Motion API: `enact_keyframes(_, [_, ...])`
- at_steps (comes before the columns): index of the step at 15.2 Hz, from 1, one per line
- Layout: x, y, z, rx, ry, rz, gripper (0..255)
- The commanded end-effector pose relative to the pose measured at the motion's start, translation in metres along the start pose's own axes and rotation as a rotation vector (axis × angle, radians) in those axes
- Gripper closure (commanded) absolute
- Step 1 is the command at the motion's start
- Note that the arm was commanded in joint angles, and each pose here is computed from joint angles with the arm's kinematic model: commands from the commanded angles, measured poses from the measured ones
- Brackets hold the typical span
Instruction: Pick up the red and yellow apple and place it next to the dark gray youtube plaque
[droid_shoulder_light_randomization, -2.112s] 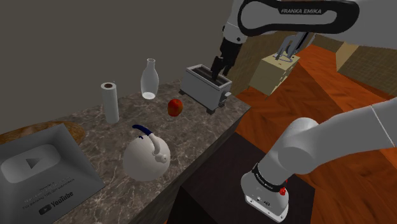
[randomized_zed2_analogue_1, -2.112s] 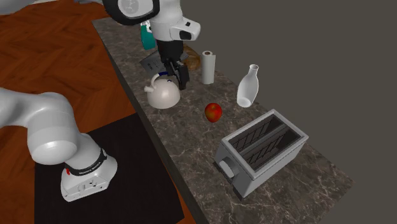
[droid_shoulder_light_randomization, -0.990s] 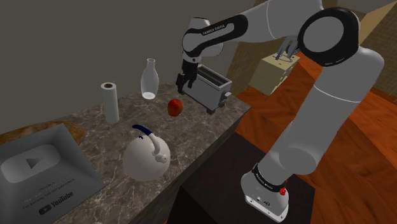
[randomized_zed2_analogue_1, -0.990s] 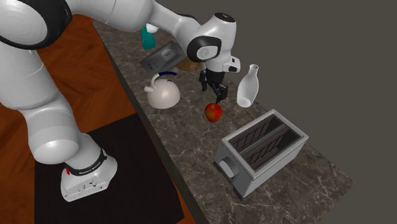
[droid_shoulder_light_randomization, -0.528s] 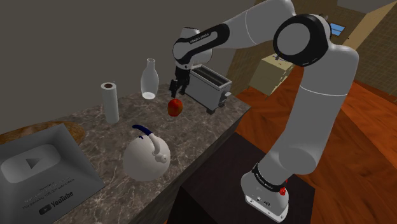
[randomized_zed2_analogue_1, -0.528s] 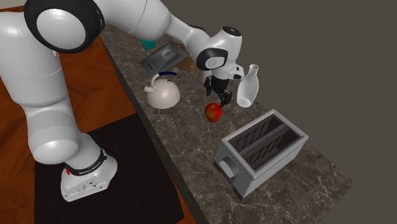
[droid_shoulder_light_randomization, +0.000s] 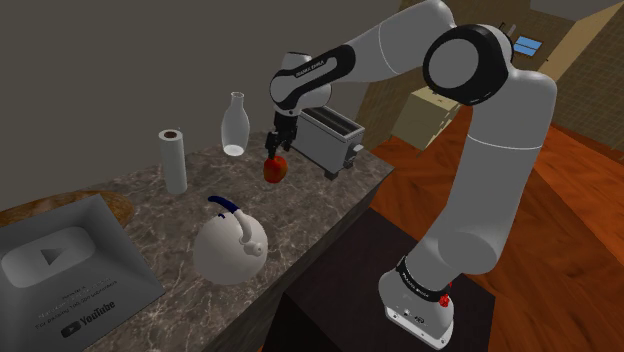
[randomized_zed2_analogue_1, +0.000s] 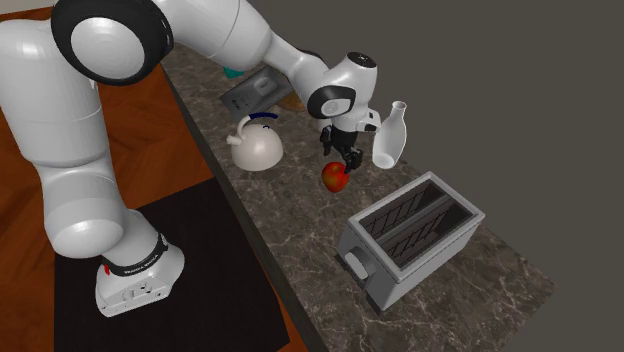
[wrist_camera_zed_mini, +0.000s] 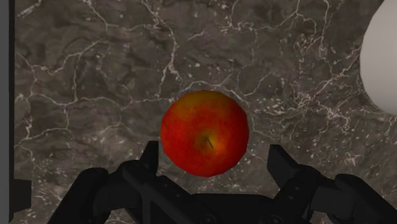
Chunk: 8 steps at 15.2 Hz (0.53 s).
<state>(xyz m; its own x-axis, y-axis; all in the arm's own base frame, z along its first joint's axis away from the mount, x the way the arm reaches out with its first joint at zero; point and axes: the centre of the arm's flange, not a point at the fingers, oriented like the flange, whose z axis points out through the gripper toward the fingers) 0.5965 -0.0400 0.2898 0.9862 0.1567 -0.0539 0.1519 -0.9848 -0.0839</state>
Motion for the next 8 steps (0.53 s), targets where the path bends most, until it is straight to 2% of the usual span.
enact_keyframes(1, [0.0000, 0.0000, 0.0002, 0.000, 0.000, 0.000, 0])
enact_keyframes(3, [0.0000, 0.0000, 0.0001, 0.000, 0.000, 0.000, 0])
enact_keyframes(4, [0.0000, 0.0000, 0.0001, 0.000, 0.000, 0.000, 255])
enact_keyframes(8, [0.0000, 0.0000, 0.0001, 0.000, 0.000, 0.000, 255])
